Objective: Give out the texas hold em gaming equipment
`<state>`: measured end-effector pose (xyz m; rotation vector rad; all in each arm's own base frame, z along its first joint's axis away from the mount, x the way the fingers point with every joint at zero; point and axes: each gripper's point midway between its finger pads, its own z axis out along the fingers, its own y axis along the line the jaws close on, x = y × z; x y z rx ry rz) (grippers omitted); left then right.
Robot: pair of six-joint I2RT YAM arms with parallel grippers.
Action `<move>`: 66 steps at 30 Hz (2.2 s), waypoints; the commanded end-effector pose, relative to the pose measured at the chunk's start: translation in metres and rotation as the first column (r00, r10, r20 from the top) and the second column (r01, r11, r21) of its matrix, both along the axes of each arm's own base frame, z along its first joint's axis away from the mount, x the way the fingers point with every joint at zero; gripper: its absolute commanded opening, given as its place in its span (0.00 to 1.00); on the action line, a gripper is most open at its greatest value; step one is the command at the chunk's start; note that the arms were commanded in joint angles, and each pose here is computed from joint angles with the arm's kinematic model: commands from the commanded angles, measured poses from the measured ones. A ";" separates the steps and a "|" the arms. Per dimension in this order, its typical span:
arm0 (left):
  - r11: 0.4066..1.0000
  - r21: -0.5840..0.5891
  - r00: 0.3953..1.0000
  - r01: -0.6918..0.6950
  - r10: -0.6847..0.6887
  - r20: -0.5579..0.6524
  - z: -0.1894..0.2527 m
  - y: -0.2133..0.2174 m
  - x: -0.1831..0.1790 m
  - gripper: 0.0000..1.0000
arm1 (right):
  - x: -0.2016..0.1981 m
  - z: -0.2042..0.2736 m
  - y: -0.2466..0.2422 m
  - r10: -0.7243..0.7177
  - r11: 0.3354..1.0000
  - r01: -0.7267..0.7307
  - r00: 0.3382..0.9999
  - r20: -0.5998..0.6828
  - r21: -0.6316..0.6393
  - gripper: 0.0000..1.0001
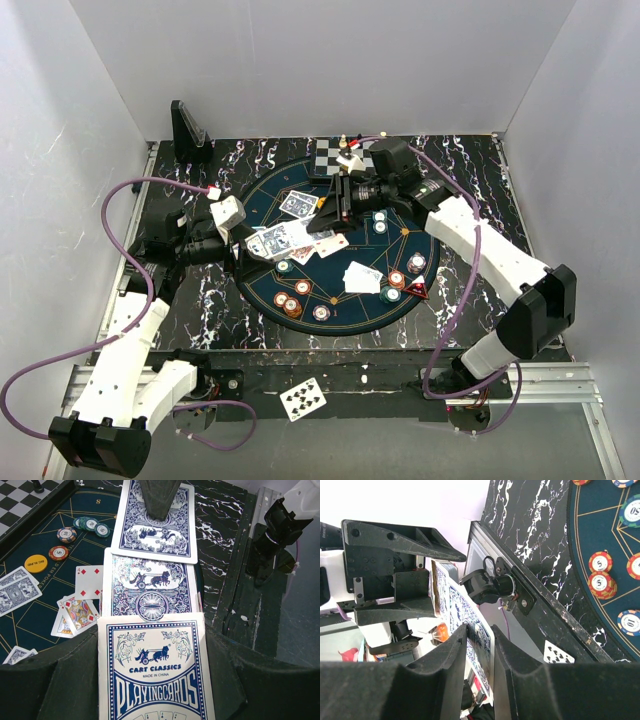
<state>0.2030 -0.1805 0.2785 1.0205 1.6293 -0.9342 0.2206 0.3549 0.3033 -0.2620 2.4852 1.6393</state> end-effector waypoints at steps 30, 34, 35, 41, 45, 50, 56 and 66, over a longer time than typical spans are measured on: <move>1.000 -0.012 0.998 -0.002 0.002 0.063 0.016 0.001 -0.004 0.00 | 0.074 -0.114 -0.031 -0.142 0.989 0.145 0.981 -0.132 0.011 0.01; 1.000 -0.009 0.998 -0.007 0.007 0.066 0.017 0.002 -0.005 0.00 | 0.104 -0.153 -0.032 -0.174 0.983 0.166 0.977 -0.120 -0.074 0.01; 1.000 -0.006 0.998 -0.009 0.009 0.066 0.017 0.002 -0.005 0.00 | 0.111 -0.162 -0.032 -0.180 0.981 0.169 0.976 -0.125 -0.092 0.01; 1.000 0.003 0.998 -0.012 0.011 0.065 0.015 0.004 -0.007 0.00 | 0.136 -0.202 -0.042 -0.226 0.955 0.199 0.969 -0.101 -0.219 0.01; 1.000 0.005 0.998 -0.011 0.011 0.065 0.014 0.004 -0.007 0.00 | 0.137 -0.222 -0.053 -0.226 0.926 0.187 0.970 -0.085 -0.329 0.01; 1.000 0.000 0.998 -0.001 0.001 0.056 0.013 0.003 -0.008 0.00 | 0.131 -0.242 -0.064 -0.227 0.894 0.161 0.967 -0.112 -0.418 0.01; 1.000 -0.001 0.998 -0.001 0.001 0.060 0.014 0.003 -0.009 0.00 | 0.122 -0.259 -0.064 -0.217 0.882 0.127 0.964 -0.151 -0.454 0.07; 1.000 -0.003 0.998 -0.001 0.001 0.065 0.016 0.003 -0.010 0.00 | 0.118 -0.258 -0.062 -0.193 0.849 0.106 0.974 -0.117 -0.518 0.38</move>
